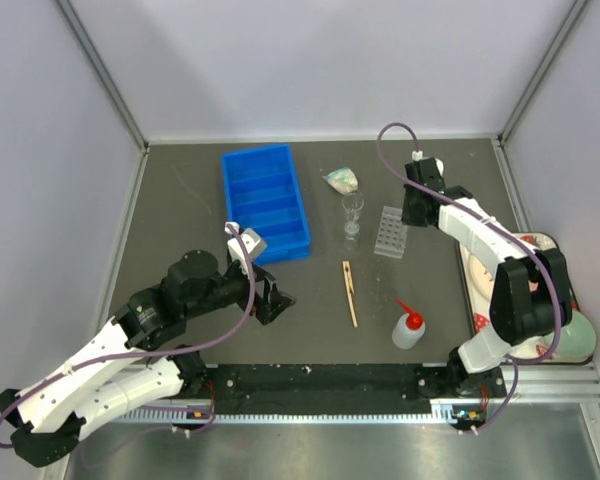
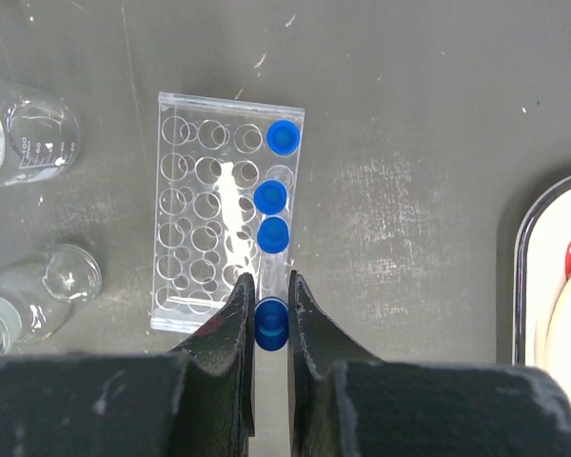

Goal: Organize the chemistry lab equipment

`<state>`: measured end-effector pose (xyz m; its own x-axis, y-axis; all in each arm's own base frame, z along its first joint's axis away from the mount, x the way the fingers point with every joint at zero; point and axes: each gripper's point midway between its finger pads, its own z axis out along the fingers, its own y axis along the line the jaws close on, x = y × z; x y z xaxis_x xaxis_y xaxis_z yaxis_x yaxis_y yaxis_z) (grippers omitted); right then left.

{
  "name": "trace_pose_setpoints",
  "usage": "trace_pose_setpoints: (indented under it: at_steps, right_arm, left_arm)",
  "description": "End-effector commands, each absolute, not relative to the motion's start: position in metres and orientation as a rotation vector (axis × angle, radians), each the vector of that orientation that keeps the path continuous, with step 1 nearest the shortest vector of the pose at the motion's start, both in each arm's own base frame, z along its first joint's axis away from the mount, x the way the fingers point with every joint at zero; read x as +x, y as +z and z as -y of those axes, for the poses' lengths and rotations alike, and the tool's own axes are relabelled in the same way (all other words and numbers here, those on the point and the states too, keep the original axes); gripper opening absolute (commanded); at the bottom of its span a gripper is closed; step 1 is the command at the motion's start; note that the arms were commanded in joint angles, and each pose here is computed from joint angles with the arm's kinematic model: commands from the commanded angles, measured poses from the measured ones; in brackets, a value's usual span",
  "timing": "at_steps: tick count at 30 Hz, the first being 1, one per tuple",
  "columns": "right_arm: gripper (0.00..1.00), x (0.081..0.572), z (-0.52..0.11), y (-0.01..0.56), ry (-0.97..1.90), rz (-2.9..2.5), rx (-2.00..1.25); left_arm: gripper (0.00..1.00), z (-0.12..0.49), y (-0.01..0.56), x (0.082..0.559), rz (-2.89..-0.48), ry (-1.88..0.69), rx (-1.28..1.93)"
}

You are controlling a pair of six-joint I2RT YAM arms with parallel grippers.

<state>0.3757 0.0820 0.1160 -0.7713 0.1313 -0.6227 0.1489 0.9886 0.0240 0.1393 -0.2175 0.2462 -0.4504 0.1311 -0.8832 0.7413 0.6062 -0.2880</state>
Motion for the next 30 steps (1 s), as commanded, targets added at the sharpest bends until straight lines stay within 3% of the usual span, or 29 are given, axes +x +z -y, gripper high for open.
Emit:
trace_pose_setpoints:
  at_steps: [1,30]
  right_arm:
    - [0.00,0.398,-0.079,0.134,-0.042,-2.388,0.211]
    - [0.00,0.400,-0.085,0.099,-0.039,-2.467,0.177]
  left_arm:
    - [0.99,0.217,0.251,0.141,-1.904,-0.851,0.694]
    - [0.99,0.218,0.250,0.144,-1.914,-0.839,0.690]
